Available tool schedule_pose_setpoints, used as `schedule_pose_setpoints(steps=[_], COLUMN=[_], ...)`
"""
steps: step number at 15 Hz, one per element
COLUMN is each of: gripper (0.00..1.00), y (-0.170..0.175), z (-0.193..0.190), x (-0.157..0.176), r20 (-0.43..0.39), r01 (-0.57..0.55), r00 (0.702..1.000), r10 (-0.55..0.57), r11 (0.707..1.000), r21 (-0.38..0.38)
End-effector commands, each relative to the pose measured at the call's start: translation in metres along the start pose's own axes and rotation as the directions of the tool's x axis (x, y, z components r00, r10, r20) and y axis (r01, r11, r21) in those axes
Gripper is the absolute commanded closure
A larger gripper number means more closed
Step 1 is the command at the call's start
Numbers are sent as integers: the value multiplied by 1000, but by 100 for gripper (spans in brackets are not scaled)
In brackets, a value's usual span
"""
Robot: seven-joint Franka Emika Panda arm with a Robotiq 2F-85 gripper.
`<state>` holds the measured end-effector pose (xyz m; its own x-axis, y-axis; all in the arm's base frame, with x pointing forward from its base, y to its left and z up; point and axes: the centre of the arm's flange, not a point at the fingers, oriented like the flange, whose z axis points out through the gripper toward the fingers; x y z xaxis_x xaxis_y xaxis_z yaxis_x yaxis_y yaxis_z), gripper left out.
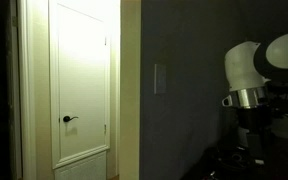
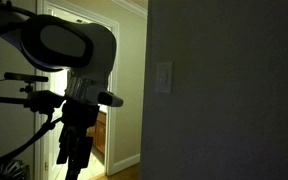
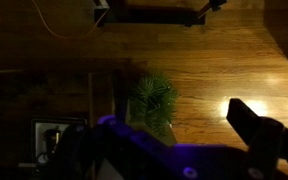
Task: Turn on the light switch
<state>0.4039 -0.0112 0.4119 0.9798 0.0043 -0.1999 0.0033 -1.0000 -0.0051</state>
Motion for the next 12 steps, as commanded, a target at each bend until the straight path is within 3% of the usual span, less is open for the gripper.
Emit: schedule_pose_setpoints(steps=[1,12], gripper=[0,0], y=[0,-1], z=[0,-3], x=[0,6], r20=[0,-10], r01=[0,6], r00=[1000,1000], r10=[0,-6], r11=[1000,1000], r21=[0,4])
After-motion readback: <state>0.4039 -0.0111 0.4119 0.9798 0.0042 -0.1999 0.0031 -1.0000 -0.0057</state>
